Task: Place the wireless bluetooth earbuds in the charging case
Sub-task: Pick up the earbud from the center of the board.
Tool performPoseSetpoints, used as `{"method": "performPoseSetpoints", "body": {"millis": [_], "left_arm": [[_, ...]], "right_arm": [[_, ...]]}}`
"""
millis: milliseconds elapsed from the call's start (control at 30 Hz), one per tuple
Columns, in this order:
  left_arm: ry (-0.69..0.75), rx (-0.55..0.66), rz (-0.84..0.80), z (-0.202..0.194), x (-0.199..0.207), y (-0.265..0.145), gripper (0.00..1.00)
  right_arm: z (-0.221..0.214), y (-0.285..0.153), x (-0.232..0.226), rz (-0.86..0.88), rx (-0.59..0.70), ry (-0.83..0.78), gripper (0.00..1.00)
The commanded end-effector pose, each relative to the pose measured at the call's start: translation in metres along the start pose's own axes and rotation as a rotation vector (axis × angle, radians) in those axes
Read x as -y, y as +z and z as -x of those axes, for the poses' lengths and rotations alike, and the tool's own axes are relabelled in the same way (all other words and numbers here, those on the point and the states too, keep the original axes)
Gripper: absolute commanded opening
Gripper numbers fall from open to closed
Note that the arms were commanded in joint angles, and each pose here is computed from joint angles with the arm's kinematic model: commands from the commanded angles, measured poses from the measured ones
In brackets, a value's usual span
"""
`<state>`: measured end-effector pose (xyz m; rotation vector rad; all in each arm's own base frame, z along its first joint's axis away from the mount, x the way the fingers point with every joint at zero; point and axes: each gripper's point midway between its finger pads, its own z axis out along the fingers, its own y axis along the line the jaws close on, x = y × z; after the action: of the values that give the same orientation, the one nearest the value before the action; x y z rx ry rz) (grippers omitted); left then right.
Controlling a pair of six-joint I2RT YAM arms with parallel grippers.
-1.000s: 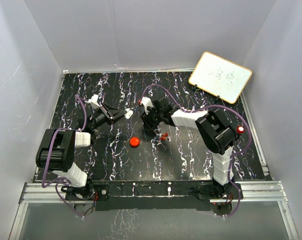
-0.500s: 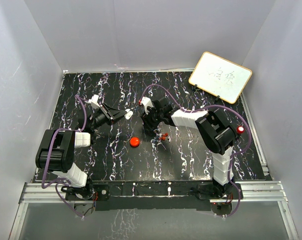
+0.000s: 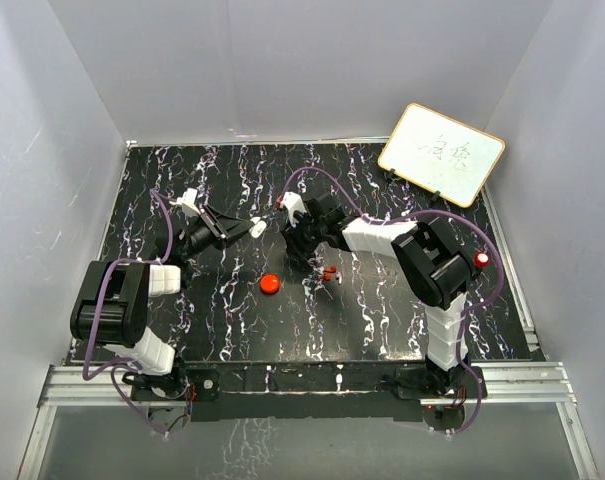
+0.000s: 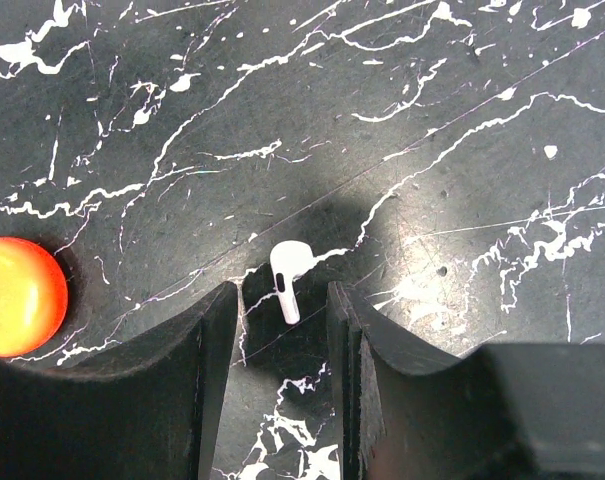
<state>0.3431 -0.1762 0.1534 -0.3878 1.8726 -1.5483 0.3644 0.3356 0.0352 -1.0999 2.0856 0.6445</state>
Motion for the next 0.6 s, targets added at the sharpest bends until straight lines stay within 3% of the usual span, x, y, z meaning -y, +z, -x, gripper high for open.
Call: {"method": "performPoseSetpoints", "body": {"millis": [0, 567], "left_arm": [[0.083, 0.016, -0.075, 0.0105, 0.0281, -0.0014, 0.0], [0.082, 0.024, -0.097, 0.0112, 0.0334, -0.0027, 0.0]], "right_arm": [[0.0365, 0.0003, 0.0057, -0.02, 0.093, -0.029, 0.39], [0.0363, 0.0024, 0.0063, -0.018, 0.091, -0.028, 0.35]]}}
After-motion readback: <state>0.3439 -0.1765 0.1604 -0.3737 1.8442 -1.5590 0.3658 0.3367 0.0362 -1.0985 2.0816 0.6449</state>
